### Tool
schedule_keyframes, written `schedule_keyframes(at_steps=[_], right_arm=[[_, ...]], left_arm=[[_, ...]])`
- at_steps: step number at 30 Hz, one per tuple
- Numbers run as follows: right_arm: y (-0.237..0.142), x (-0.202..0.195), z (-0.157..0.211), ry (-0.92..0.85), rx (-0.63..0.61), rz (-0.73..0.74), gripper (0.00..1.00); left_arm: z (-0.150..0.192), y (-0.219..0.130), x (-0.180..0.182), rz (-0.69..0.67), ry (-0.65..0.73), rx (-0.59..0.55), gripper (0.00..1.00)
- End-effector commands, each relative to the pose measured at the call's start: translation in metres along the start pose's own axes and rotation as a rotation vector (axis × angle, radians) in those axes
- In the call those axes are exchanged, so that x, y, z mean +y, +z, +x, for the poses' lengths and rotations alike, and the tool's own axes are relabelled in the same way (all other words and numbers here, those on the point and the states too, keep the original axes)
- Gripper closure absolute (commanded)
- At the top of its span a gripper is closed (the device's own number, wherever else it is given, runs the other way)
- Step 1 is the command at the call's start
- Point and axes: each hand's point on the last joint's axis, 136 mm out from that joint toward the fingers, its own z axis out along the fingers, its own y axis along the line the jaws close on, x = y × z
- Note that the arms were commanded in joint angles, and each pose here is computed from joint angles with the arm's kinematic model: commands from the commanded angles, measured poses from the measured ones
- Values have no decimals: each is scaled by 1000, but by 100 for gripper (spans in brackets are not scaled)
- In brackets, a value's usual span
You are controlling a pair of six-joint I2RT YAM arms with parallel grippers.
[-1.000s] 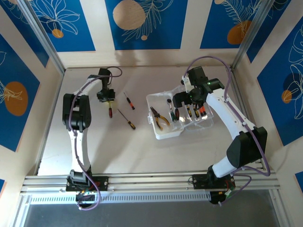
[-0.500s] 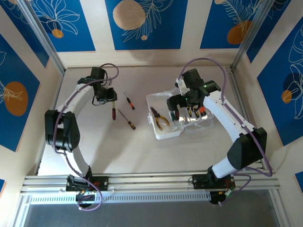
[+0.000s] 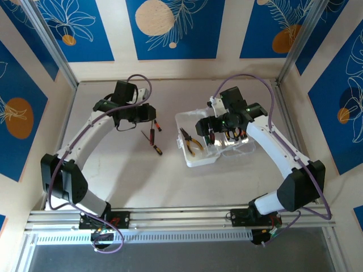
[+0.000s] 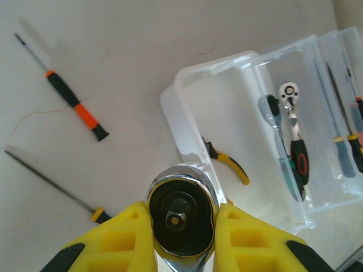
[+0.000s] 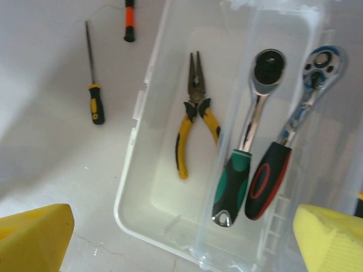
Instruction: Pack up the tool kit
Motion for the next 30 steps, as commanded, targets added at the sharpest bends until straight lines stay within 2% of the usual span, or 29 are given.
schedule_keyframes(at_steps=[1, 10, 17, 24, 30], right_arm=[[-5, 25, -3, -2, -44, -125, 1], [0, 63, -7, -7, -110, -307, 1], [9, 107, -18, -38, -152, -424, 1], [28, 141, -26, -67, -153, -486, 0], [43, 160, -37, -81, -156, -517, 6]], left_arm=[[-14, -12, -31, 79, 24, -56, 100], [-28, -23, -69, 154, 69, -108, 100], [-31, -27, -78, 169, 83, -126, 100], [-29, -23, -82, 179, 83, -124, 100], [-27, -22, -88, 190, 94, -122, 100]])
